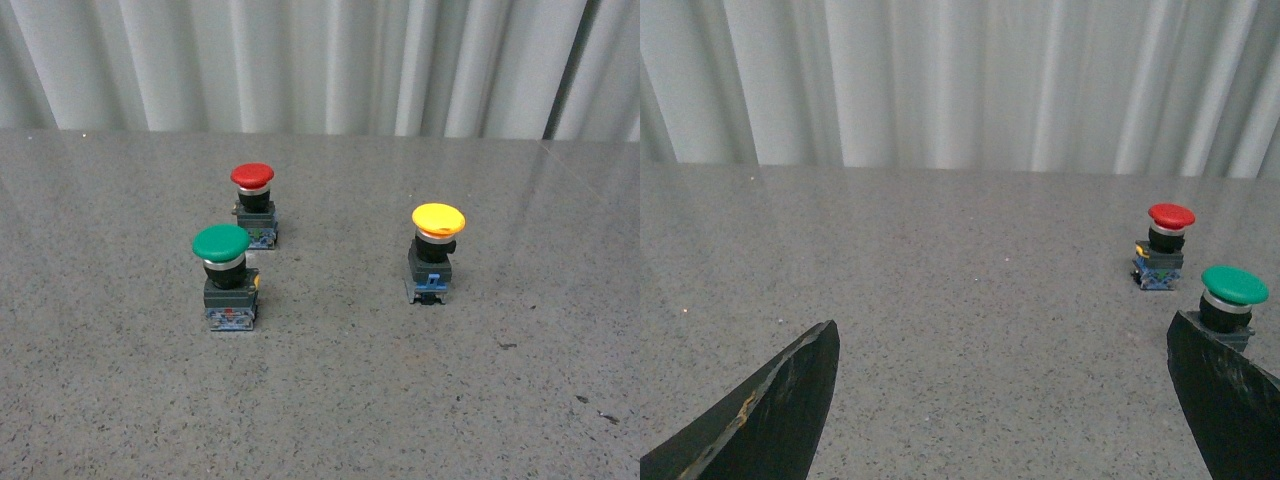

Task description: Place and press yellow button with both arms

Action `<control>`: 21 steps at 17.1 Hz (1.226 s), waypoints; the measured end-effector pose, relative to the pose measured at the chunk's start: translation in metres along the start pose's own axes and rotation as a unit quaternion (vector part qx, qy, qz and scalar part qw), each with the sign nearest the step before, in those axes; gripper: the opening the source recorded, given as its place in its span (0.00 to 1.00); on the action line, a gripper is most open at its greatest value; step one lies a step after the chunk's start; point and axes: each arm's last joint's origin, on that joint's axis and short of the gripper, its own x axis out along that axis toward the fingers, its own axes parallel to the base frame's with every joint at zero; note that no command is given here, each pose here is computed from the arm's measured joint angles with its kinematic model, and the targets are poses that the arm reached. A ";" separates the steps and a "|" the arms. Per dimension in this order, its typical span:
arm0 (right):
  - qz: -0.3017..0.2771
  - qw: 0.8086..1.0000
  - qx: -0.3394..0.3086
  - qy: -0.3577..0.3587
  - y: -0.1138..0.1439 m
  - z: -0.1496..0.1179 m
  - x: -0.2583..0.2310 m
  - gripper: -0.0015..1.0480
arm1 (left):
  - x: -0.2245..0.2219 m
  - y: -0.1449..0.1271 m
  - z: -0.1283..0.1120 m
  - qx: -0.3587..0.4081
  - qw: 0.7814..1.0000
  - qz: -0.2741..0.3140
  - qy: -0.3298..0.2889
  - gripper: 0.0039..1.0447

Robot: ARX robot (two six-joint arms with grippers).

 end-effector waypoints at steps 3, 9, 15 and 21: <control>0.000 1.000 -0.001 -0.004 0.000 -0.006 -0.006 0.02 | 0.000 0.000 0.000 0.000 1.000 0.000 0.000 0.94; 0.000 1.000 -0.002 -0.011 0.000 -0.016 -0.015 0.02 | 0.000 0.000 0.000 0.000 1.000 0.000 0.000 0.94; 0.000 1.000 -0.002 0.009 0.000 -0.021 -0.025 0.02 | 0.000 0.000 0.000 0.000 1.000 0.000 0.000 0.94; 0.000 1.000 -0.002 -0.008 0.000 -0.019 -0.031 0.02 | 0.000 0.000 0.000 0.000 1.000 0.000 0.000 0.94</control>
